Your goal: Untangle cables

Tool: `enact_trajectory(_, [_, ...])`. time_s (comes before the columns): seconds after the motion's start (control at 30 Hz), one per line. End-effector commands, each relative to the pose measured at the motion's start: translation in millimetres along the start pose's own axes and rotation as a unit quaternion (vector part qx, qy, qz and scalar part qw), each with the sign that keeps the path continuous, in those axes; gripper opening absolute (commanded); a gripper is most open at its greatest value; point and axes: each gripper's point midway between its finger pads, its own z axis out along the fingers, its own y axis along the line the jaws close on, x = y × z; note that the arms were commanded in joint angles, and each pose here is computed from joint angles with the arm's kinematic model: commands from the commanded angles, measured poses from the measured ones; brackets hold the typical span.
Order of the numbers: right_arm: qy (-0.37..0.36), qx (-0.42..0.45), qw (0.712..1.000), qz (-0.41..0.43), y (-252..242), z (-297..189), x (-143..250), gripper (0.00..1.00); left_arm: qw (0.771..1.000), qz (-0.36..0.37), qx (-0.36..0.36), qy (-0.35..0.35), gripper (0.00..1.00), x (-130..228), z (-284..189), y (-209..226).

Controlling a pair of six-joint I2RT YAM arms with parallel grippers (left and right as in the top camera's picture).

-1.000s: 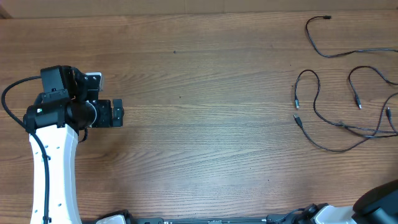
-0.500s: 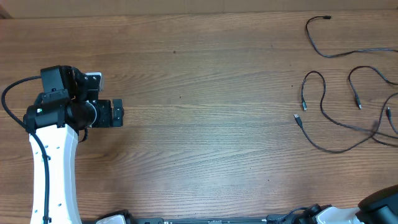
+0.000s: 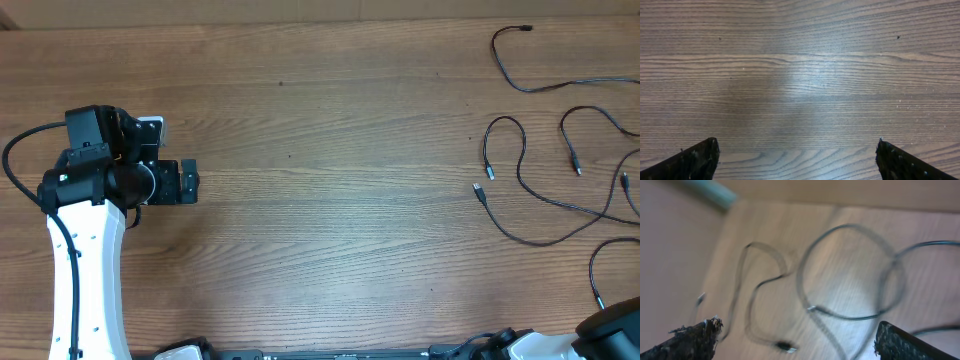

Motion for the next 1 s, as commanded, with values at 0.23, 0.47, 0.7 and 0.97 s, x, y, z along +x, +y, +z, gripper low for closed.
enact_trajectory(0.23, [0.12, -0.172, 0.968, -0.138, 104.5, 4.2, 78.8, 1.0, 1.0, 0.005, -0.004, -0.012, 1.0, -5.3, -6.5, 2.9])
enact_trajectory(0.47, [0.192, -0.245, 0.916, -0.255, 188.7, -1.1, 171.5, 1.0, 1.0, 0.005, -0.004, -0.012, 1.0, -5.3, -6.5, 2.8])
enact_trajectory(0.7, [0.251, -0.296, 0.858, -0.336, 246.3, -26.3, 265.1, 1.0, 1.0, 0.005, -0.004, -0.012, 1.0, -5.3, -6.5, 2.9])
enact_trajectory(0.97, [0.273, -0.309, 0.825, -0.386, 267.9, -45.5, 319.2, 1.0, 1.0, 0.005, -0.004, -0.012, 1.0, -5.3, -6.5, 2.8])
